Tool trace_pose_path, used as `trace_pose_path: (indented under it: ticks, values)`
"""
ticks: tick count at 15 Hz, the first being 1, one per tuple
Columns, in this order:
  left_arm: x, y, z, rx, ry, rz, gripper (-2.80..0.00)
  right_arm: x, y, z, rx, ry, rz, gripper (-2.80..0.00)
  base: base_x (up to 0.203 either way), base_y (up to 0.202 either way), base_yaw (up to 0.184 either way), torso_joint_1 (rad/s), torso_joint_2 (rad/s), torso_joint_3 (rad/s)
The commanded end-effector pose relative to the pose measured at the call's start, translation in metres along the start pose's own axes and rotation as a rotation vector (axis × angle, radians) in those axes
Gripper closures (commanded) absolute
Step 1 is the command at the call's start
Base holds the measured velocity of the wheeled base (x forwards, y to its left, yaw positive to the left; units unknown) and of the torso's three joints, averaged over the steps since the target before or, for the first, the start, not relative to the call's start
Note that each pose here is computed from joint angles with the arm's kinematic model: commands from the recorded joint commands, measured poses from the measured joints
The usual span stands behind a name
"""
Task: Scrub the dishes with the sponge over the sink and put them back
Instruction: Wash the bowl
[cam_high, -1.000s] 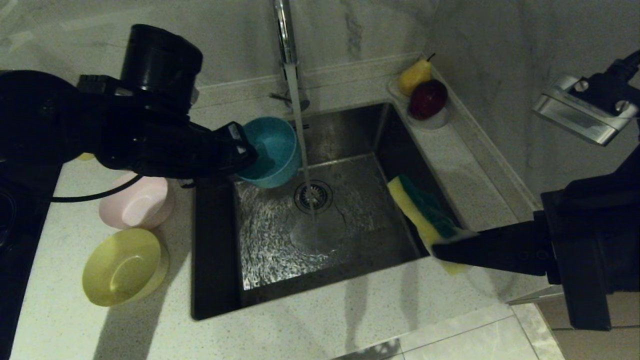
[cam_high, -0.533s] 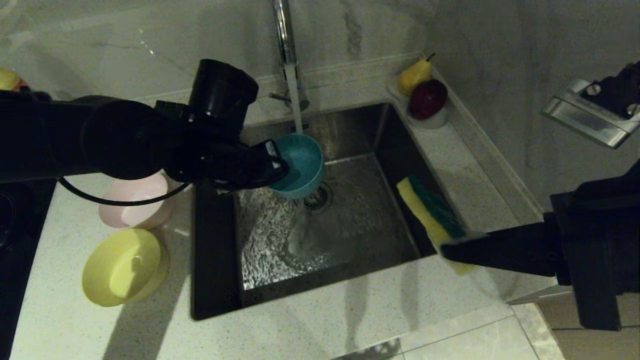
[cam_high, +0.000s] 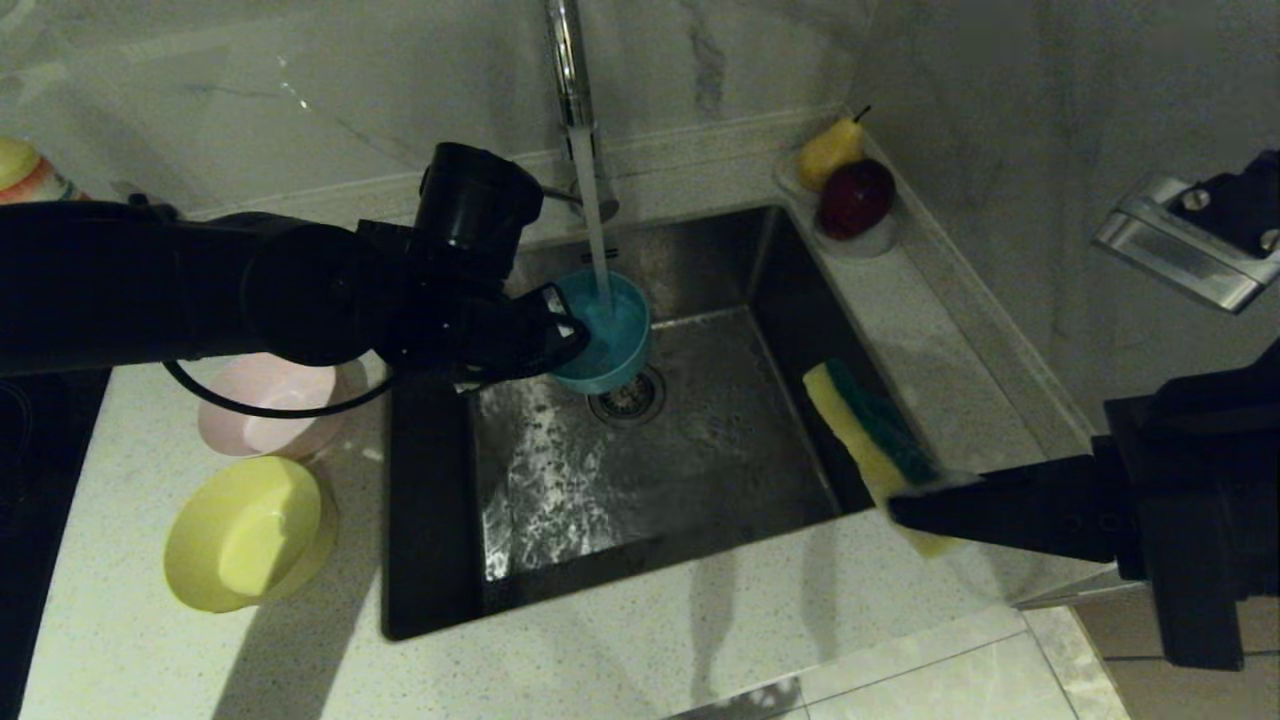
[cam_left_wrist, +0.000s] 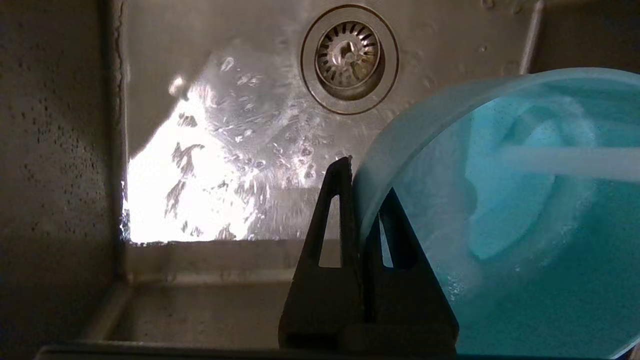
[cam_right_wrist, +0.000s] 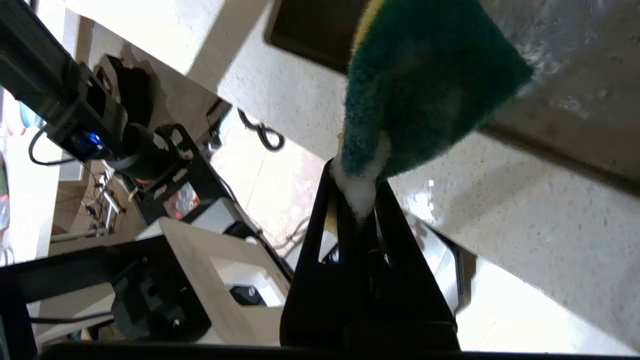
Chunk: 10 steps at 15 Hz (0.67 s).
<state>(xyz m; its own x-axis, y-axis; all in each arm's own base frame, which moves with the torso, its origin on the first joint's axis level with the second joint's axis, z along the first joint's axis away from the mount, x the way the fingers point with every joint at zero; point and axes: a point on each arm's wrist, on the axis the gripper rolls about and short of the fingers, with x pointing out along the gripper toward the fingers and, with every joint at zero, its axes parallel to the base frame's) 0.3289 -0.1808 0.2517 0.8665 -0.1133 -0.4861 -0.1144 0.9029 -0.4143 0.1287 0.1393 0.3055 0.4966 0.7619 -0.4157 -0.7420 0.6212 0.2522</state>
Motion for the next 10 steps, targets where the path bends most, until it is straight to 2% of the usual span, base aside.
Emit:
trace_pose_path:
  ticks: [1, 10]
  values:
    - [-0.0019, 0.0001, 0.0017, -0.005, -0.006, 0.000, 0.00, 0.0009, 0.0000, -0.0002, -0.002, -0.005, 0.005, 0.00, 0.000, 0.000, 0.000, 0.000, 0.00, 0.000]
    - [-0.0021, -0.0021, 0.0045, -0.010, -0.014, -0.007, 0.00, 0.0025, -0.0008, -0.0017, 0.001, 0.004, 0.006, 0.00, 0.000, 0.000, 0.000, 0.000, 0.00, 0.000]
